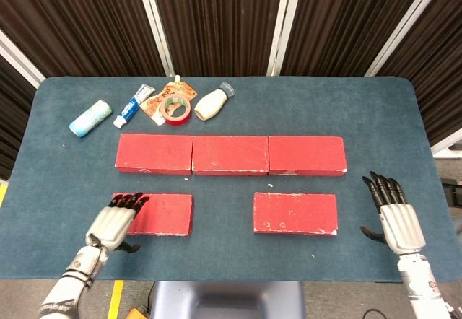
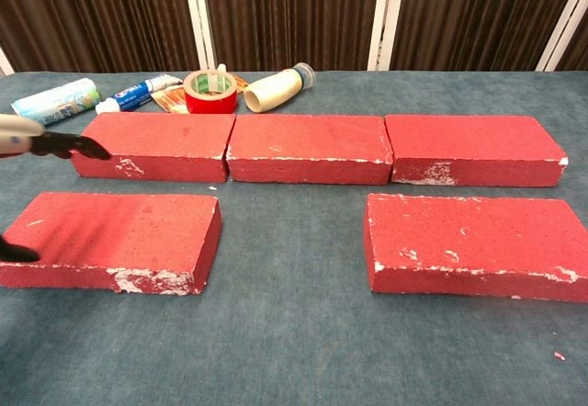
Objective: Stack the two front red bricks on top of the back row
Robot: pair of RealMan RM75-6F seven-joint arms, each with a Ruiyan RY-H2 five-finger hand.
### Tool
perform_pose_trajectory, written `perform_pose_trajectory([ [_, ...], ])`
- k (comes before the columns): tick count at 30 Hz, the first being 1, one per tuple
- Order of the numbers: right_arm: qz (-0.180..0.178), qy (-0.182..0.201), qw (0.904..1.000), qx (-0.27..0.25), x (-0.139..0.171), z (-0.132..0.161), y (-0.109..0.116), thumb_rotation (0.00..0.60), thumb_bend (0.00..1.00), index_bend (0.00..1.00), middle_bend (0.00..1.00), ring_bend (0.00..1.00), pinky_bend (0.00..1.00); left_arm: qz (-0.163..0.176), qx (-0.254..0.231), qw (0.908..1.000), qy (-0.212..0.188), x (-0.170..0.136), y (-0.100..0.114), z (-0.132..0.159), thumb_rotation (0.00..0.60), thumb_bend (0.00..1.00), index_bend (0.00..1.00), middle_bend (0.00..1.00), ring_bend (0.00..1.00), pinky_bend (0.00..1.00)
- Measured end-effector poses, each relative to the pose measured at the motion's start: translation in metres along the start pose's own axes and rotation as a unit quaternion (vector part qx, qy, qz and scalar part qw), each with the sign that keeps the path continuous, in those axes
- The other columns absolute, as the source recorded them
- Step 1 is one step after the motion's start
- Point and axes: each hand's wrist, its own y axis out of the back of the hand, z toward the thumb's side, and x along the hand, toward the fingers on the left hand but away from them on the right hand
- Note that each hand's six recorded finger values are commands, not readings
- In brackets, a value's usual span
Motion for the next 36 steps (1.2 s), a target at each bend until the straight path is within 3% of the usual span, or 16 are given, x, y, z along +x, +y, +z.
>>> perform_pose_trajectory([
  [7, -0.001, -0.001, 1.0000, -0.001, 0.000, 0.000, 0.000, 0.600, 0.00, 0.02, 0.11, 0.00, 0.00, 0.008, 0.016, 0.9997, 0.015, 0.024, 0.003, 0.014, 0.600, 0.18, 0.00, 0.00, 0.00, 0.00],
  [19, -0.005, -0.002, 1.0000, -0.005, 0.001, -0.001, 0.004, 0.600, 0.00, 0.02, 0.11, 0.00, 0.00, 0.002, 0.014, 0.9986, 0.051, 0.045, -0.005, 0.007, 0.600, 0.18, 0.00, 0.00, 0.00, 0.00],
  [36, 0.001, -0.003, 1.0000, -0.004, 0.000, 0.000, 0.001, 0.600, 0.00, 0.02, 0.11, 0.00, 0.00, -0.031, 0.010, 0.9971, 0.068, 0.044, -0.028, -0.006, 0.600, 0.19, 0.00, 0.00, 0.00, 0.00],
])
